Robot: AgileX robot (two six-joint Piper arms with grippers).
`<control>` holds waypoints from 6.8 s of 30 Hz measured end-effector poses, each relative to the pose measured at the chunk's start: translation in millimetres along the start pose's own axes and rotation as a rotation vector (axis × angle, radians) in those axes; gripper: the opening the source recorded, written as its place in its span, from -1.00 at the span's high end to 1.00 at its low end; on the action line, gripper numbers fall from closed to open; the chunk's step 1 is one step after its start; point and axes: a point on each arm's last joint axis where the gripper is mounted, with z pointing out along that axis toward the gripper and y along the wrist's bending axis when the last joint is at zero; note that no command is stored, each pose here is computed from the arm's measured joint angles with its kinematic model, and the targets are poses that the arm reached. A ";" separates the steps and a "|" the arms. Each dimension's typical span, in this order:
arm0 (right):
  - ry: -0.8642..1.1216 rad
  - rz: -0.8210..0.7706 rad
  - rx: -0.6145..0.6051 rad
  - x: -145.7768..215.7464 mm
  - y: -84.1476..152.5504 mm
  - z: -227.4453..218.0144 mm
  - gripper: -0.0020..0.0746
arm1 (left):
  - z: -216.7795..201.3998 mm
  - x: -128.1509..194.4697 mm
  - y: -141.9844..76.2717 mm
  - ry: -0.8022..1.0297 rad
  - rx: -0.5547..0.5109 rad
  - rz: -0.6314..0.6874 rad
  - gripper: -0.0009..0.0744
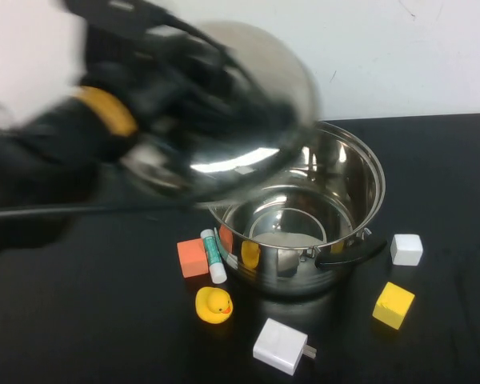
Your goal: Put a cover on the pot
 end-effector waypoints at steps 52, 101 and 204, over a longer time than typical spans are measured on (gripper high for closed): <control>0.000 -0.004 0.002 0.0 -0.2 0.0 0.95 | 107.3 86.8 -49.5 0.230 0.150 0.054 0.14; 0.000 -0.006 0.003 0.0 -0.2 0.0 0.95 | 0.7 -55.2 -27.9 0.050 0.052 0.255 0.64; 0.000 -0.006 0.003 0.0 -0.3 0.0 0.95 | -271.2 196.6 4.9 0.133 -0.493 -0.545 0.98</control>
